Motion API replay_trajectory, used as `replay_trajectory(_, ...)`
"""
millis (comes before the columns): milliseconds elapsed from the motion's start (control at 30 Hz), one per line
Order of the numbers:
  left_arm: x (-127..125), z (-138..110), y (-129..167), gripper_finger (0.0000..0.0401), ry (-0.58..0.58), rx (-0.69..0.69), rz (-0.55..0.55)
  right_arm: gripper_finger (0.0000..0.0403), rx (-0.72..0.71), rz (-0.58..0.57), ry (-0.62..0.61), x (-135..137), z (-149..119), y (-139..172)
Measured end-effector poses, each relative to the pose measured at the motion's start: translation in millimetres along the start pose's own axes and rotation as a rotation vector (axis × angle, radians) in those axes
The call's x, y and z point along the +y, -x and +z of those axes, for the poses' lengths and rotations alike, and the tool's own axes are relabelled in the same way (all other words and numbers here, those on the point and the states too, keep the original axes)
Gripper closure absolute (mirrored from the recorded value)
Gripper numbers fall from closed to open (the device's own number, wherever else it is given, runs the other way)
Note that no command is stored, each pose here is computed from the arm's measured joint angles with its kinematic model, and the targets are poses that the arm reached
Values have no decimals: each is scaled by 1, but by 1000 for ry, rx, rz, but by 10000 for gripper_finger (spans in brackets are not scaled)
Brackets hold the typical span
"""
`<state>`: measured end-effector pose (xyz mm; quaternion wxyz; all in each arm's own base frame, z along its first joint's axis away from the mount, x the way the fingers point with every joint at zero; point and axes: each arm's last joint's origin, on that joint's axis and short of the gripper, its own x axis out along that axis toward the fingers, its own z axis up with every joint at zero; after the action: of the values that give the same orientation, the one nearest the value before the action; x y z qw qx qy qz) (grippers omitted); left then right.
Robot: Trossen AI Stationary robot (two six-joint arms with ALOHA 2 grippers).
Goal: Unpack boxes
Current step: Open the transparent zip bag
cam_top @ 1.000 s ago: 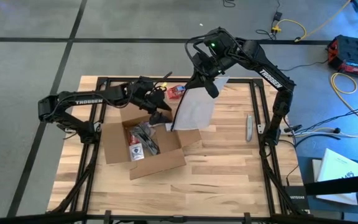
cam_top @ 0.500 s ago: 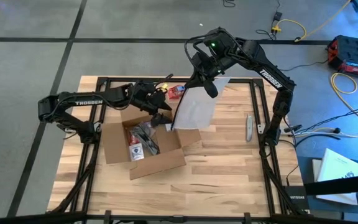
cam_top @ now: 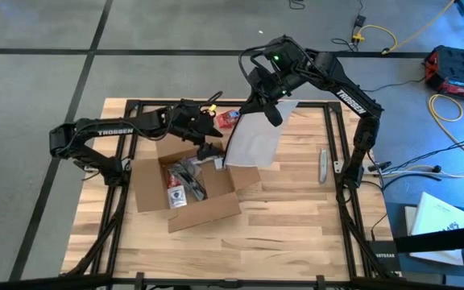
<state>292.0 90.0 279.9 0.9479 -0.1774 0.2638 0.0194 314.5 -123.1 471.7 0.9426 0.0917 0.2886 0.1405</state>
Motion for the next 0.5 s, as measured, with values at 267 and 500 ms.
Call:
replay_trajectory(267, -1, 4, -3, 6, -12, -45, -11, 403, -2, 5, -3, 0, 0, 0)
replay_trajectory(500, -1, 14, -7, 6, -19, -149, -30, 403, -5, 2, -2, 0, 1, 0)
